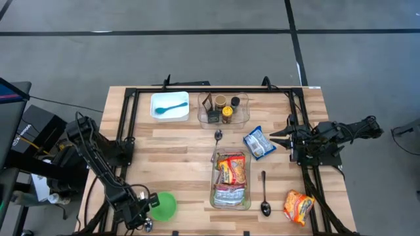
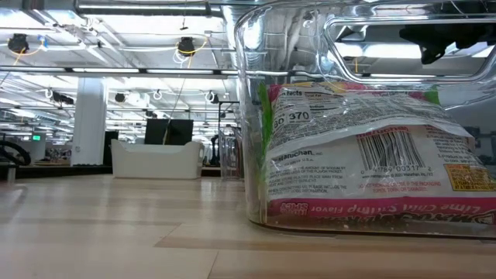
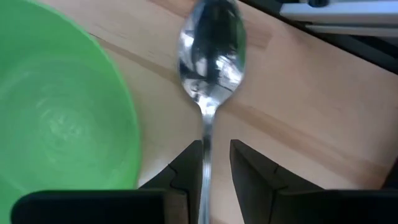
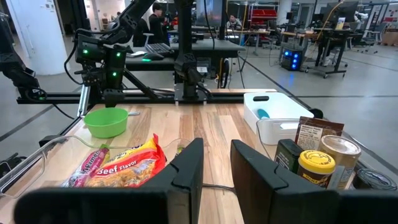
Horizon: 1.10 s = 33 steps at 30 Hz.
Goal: Pick & Place Food Item
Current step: Put the silver spoon into the white bin
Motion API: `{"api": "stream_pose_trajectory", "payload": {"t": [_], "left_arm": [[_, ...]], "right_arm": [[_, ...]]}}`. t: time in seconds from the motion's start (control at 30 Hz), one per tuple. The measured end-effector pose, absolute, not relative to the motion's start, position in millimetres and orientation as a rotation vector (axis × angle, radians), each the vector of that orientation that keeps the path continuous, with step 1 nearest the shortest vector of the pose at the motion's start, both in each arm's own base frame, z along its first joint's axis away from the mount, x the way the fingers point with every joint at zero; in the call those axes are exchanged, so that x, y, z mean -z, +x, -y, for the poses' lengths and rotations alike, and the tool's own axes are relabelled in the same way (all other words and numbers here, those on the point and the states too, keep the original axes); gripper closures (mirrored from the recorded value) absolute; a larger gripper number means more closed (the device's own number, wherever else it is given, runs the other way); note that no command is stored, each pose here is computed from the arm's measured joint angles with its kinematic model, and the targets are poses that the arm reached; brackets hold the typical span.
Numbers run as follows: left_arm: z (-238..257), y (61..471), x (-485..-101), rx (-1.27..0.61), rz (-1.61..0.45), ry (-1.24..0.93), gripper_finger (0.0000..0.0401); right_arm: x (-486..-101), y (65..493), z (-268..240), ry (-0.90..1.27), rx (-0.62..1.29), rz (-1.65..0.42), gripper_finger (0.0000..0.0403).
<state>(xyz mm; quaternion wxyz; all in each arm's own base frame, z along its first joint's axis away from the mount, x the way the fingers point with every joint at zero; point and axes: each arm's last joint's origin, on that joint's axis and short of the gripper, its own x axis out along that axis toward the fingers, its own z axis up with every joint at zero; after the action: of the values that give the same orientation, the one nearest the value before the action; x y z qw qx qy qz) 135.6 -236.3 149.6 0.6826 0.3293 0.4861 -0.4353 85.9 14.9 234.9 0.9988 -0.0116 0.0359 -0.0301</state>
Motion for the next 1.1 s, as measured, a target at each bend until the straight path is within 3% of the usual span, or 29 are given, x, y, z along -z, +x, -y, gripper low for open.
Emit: {"api": "stream_pose_trajectory", "payload": {"t": [1.1], "left_arm": [[230.0,139.9,-135.5,1.007,-1.067,0.721,0.0325]], "right_arm": [[-234.9,85.9,-14.8,-0.023,0.061,-0.072,0.0328]]}}
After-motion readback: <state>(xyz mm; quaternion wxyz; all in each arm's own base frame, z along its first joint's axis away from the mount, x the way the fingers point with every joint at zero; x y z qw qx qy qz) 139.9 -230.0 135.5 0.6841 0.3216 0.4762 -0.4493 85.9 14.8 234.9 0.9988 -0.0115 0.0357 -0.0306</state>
